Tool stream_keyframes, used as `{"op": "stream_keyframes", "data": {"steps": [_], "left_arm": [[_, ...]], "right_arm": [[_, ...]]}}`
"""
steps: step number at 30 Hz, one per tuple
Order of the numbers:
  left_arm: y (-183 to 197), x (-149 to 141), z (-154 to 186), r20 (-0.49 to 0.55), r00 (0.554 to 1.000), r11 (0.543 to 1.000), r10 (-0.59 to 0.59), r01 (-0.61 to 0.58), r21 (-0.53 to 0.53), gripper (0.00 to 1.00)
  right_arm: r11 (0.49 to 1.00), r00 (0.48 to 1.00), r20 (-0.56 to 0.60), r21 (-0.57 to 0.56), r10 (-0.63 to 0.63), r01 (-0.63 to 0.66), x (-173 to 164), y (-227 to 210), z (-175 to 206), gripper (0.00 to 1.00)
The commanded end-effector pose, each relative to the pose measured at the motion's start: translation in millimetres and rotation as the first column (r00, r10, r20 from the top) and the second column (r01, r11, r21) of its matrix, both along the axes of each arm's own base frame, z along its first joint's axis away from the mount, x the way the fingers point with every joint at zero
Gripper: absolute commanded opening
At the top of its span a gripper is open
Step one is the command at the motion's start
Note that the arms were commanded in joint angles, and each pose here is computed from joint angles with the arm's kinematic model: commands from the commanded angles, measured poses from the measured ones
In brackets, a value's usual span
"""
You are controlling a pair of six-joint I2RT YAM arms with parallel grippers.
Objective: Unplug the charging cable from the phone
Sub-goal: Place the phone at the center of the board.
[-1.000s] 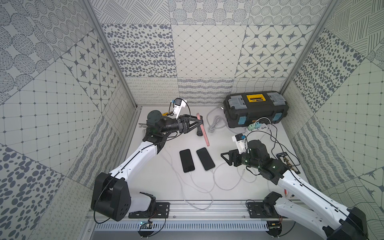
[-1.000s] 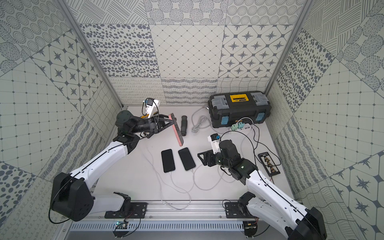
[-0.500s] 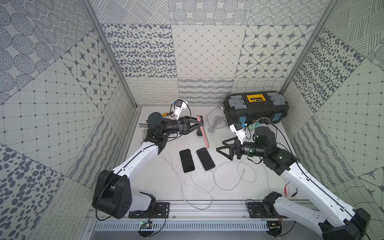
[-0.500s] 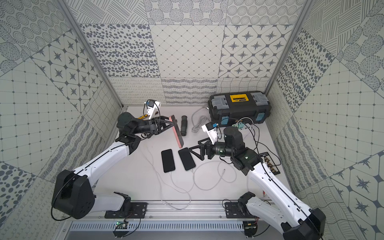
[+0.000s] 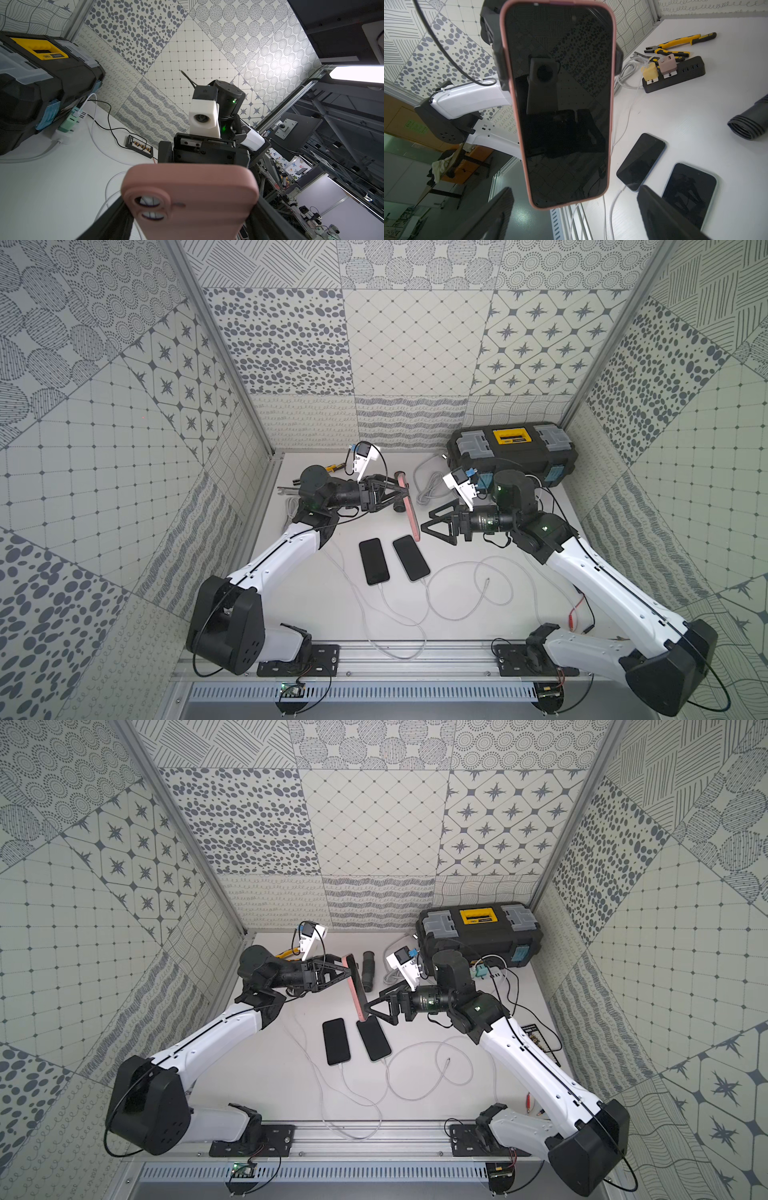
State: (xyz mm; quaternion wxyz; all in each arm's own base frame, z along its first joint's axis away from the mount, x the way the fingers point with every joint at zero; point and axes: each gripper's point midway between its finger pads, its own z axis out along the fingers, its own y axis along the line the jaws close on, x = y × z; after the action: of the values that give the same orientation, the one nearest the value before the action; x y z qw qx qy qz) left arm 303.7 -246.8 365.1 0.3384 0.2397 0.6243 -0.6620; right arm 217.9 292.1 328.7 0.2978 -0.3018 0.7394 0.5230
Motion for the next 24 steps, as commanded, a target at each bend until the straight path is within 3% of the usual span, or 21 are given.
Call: {"op": "stream_keyframes", "data": {"steps": [1, 24], "left_arm": [[-4.9, -10.7, 13.0, 0.091, 0.995, 0.999, -0.031, 0.034, -0.022, 0.00], [-11.5, -13.7, 13.8, 0.099, 0.994, 0.999, -0.051, 0.053, -0.015, 0.00]], "right_arm": [[0.999, 0.999, 0.035, 0.024, 0.041, -0.042, 0.1, 7.9, 12.6, 0.97], [0.988, 0.989, 0.045, 0.045, 0.143, -0.145, -1.8, 35.2, 16.8, 0.97]]}}
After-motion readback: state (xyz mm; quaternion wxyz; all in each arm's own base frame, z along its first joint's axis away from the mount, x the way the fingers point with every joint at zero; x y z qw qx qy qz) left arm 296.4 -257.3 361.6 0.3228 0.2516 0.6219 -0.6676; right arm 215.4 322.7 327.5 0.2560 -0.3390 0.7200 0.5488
